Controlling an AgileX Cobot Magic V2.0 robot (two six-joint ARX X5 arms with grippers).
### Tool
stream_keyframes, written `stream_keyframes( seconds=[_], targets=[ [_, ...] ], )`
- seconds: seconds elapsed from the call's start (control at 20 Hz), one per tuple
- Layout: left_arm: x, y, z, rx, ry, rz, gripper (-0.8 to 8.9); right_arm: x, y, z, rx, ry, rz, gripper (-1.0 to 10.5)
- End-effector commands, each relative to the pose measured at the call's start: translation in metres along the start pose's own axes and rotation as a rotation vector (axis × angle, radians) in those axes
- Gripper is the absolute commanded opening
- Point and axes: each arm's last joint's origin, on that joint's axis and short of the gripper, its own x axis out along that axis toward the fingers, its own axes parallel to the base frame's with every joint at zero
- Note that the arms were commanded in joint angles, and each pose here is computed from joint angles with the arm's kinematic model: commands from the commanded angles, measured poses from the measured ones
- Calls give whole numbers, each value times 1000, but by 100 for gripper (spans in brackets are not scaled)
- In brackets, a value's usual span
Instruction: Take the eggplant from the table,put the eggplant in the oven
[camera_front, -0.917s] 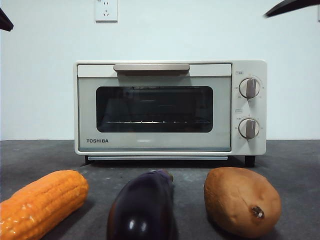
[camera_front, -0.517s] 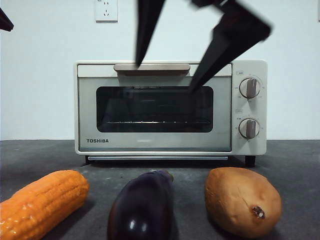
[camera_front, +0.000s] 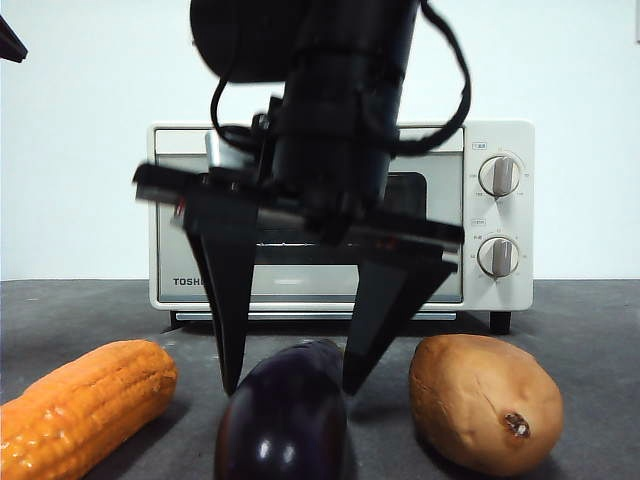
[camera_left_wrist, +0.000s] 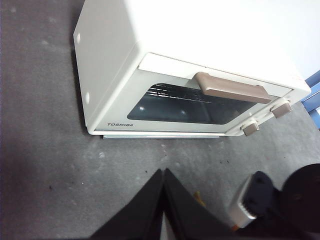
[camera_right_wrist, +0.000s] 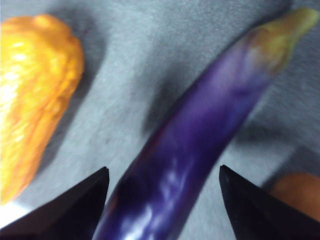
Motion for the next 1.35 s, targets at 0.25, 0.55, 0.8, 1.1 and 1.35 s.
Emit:
stream_keyframes(
  seconds=[0.25,0.55,0.8,1.1,1.35],
  targets=[
    [-1,-3,6,29,-18,-8,4,8,9,5,-4,-23,19,239],
    [-1,-3,6,29,-18,-8,4,6,14,3,-23,-18,19,125],
    [-1,-3,6,28,-22,-9,4,-62,22,2,-133,-112,70,125],
    [14,-14,22,61,27,-59,4,-152,9,-31,-438,-264,121,125],
    [49,-39,51,167,107,-142,4,-212,-20,-77,-612,-403,95,125]
  ],
)
